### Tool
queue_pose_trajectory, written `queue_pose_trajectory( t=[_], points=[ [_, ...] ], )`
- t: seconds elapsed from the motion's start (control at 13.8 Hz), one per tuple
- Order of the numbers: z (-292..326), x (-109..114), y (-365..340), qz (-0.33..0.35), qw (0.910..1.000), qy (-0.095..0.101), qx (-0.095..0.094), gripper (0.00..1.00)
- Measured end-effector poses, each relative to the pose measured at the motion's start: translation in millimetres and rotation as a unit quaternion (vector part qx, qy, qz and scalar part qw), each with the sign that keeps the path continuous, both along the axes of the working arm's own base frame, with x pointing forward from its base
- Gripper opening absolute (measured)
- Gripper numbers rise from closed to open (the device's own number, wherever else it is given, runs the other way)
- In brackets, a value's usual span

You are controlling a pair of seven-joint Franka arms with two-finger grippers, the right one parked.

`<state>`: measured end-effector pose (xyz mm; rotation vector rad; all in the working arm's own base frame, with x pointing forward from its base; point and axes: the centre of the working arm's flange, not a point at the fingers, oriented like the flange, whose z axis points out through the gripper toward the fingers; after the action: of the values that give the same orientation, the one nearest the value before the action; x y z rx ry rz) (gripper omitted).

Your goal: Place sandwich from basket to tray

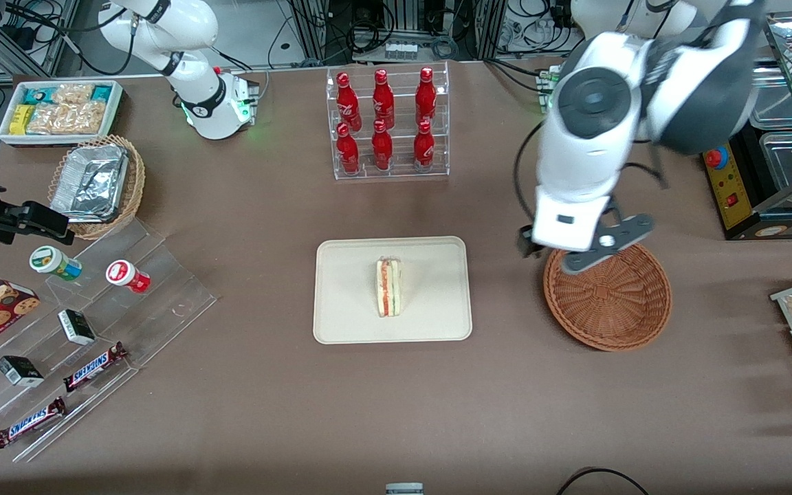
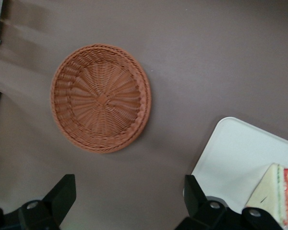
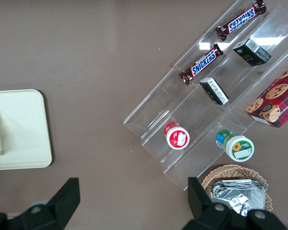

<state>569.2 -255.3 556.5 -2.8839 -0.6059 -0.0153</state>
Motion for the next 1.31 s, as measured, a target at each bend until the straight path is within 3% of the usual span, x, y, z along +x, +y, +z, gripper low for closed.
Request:
queue_pose_trajectory(
  t=[0.36, 0.73, 1.02, 1.31],
  points=[
    [48, -4, 101, -0.066, 0.9956, 0.047, -0.047, 1.00],
    [73, -23, 198, -0.144, 0.9820, 0.075, -0.097, 1.00],
    [86, -53, 250, -0.220, 0.9658, 0.081, -0.111, 1.00],
    [90, -62, 259, -0.226, 0.9645, 0.079, -0.111, 1.00]
  ],
)
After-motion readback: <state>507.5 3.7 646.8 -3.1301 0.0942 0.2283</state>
